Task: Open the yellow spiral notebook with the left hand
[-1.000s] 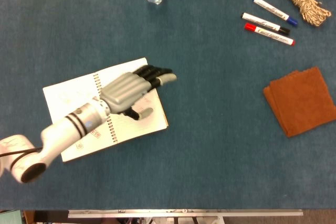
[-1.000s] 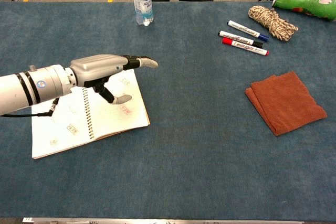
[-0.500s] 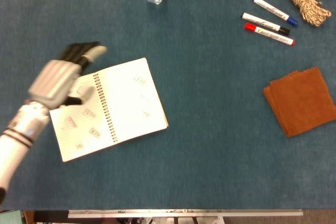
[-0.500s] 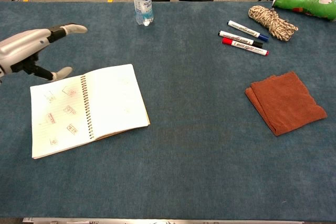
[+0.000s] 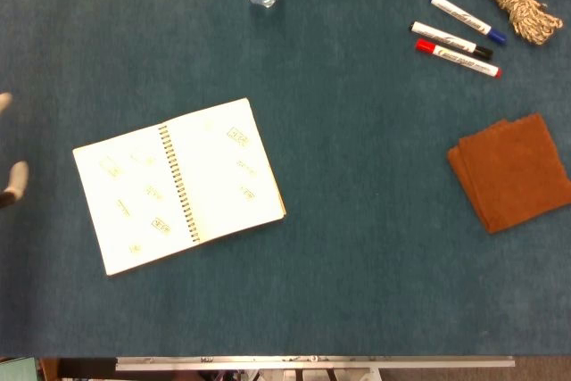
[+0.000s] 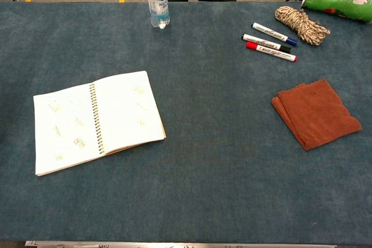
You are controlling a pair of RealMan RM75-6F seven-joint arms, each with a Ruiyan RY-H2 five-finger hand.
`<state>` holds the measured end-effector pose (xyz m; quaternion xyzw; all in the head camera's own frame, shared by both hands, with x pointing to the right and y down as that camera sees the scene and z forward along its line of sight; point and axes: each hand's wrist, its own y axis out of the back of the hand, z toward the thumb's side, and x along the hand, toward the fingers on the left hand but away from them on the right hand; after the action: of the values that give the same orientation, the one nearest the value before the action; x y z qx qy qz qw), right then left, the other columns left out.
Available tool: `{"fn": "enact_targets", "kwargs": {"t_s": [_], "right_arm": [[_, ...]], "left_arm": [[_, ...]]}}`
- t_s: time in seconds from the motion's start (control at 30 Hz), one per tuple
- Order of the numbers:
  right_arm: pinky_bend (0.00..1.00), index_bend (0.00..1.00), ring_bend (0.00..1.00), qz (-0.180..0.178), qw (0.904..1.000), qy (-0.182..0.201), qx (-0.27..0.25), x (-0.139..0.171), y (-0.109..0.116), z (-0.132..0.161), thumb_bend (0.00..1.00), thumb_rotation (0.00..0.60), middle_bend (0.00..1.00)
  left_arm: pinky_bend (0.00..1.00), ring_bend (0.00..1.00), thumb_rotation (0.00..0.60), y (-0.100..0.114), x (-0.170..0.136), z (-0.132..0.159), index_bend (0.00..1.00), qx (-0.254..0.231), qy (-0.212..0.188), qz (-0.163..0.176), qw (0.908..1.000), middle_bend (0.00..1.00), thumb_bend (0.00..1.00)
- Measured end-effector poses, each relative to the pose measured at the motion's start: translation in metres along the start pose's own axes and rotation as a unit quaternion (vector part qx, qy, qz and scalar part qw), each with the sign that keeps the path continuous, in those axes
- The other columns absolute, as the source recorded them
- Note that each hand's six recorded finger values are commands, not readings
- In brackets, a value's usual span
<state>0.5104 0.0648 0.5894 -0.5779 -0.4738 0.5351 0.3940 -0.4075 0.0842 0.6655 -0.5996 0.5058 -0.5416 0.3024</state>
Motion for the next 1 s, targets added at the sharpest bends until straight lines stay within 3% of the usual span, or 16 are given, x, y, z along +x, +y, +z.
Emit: {"fn": "enact_targets", "kwargs": {"t_s": [0.27,0.7,1.0], "right_arm": [[0.30,0.38,0.18,0.012,0.9999,0.009,-0.001,-0.004,-0.006,0.008,0.27,0.600,0.30],[0.30,0.38,0.18,0.017,0.9997,0.016,-0.006,-0.003,-0.009,0.013,0.27,0.600,0.30],[0.30,0.38,0.18,0.029,0.9983,0.051,-0.004,-0.008,-0.014,0.030,0.27,0.600,0.30]], "left_arm": [[0.00,0.00,0.600,0.010,-0.024,-0.022,0.10,-0.002,0.042,0.035,0.9985,0.06,0.38],[0.00,0.00,0.600,0.013,-0.027,-0.002,0.10,-0.023,-0.010,0.047,0.9986,0.07,0.38],[0.00,0.00,0.600,0.013,-0.032,0.001,0.10,-0.030,-0.014,0.048,0.9983,0.07,0.38]]}}
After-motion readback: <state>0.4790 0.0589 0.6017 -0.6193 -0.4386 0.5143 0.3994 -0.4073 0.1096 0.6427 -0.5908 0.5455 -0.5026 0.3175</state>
